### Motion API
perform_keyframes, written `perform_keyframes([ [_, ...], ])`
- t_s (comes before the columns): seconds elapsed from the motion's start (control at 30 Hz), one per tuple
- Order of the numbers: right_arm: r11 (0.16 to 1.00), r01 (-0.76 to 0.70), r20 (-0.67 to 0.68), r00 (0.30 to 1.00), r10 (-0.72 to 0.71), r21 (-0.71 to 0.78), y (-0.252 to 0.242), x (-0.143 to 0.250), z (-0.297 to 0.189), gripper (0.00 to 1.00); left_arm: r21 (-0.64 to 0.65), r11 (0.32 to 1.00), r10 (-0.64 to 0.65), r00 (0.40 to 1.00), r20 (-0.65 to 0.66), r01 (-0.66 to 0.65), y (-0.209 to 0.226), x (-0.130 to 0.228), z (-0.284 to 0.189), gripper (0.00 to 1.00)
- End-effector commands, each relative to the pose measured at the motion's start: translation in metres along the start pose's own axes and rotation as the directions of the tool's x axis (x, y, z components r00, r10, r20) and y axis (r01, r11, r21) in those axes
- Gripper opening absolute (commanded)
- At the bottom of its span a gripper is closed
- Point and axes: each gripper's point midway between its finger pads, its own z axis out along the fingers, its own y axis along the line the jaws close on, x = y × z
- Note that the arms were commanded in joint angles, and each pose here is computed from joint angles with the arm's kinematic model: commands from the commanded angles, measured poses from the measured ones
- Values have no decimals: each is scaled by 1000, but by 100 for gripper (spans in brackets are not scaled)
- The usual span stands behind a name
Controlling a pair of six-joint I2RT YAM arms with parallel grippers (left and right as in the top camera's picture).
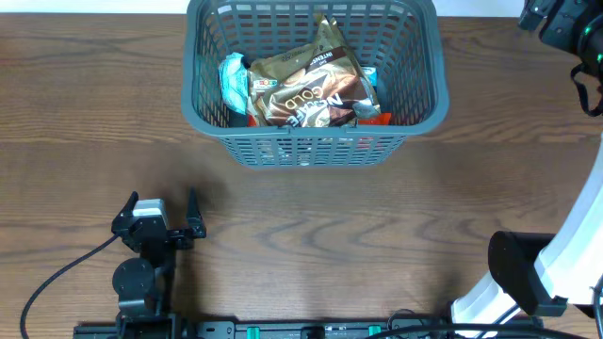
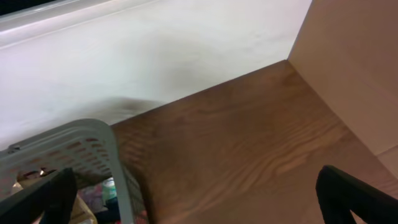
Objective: Pack container
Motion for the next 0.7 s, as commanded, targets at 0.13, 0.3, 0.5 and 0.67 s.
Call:
perform_keyframes([
  [0.13,1000,-25,54,998,26,-12,-6,-8,-25,99,8,1000,-6,999,-54,6,-1,15,0,99],
  [0.3,998,-33,129,991,41,-60,-11,-12,-76,99,8,1000,-6,999,-54,6,-1,15,0,99],
  [0.5,990,43,201,980,-15,-135,-19,10,-148,99,8,1000,-6,999,-54,6,-1,15,0,99],
  [0.67,980,70,247,969,-23,-185,-34,49,-181,99,8,1000,-6,999,-54,6,-1,15,0,99],
])
